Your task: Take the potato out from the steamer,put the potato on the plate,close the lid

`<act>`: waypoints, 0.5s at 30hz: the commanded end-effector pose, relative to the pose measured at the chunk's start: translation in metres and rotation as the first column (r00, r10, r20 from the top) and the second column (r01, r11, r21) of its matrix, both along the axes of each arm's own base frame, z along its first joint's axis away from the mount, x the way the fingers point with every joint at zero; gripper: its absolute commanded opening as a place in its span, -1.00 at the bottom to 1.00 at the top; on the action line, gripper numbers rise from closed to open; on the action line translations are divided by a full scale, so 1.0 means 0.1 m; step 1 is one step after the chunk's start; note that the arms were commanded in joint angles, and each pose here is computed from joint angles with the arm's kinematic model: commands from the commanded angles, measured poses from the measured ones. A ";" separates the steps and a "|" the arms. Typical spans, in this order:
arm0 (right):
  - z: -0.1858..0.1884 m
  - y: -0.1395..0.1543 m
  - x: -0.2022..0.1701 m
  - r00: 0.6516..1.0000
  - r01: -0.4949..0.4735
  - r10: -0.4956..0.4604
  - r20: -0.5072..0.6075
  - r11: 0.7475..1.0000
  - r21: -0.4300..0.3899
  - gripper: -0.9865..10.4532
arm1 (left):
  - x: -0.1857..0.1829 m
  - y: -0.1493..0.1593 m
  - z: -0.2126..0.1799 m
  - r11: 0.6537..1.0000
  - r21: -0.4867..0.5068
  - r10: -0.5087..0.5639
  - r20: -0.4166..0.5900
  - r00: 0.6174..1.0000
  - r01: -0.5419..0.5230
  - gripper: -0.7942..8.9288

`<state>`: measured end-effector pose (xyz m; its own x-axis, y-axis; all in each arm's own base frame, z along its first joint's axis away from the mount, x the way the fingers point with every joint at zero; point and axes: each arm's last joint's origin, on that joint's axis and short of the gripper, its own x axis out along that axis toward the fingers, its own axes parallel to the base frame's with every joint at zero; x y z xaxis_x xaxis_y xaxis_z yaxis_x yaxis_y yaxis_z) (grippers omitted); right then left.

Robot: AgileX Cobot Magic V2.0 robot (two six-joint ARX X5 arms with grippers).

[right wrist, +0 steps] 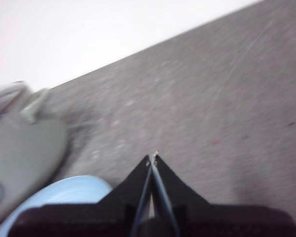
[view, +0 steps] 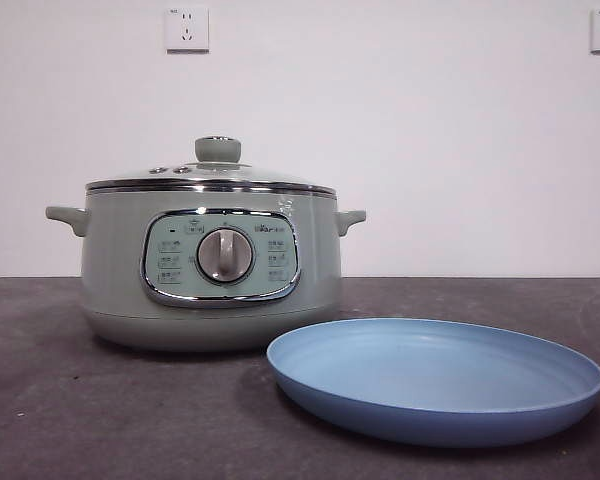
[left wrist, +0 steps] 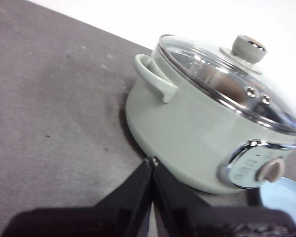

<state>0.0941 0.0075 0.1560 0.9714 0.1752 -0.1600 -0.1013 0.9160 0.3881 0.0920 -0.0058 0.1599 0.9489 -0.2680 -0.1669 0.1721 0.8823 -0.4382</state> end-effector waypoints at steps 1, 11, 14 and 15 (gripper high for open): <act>0.15 0.01 -0.02 0.999 -0.030 0.028 0.027 0.996 0.087 -0.85 | -0.05 0.00 0.18 1.000 -0.022 -0.012 0.023 1.000 0.013 -0.85; 0.76 0.04 -0.05 0.989 -0.137 0.140 -0.048 0.989 0.058 -0.85 | -0.14 -0.03 0.74 0.995 0.000 -0.097 -0.002 0.995 0.097 -0.85; 0.98 0.07 -0.02 0.970 -0.220 0.220 -0.105 0.975 0.007 -0.85 | -0.11 -0.05 0.89 0.983 0.022 -0.179 -0.044 0.983 0.180 -0.85; 1.04 0.08 0.00 0.961 -0.250 0.247 -0.123 0.968 -0.007 -0.85 | -0.10 -0.05 0.93 0.978 0.034 -0.205 -0.058 0.977 0.207 -0.85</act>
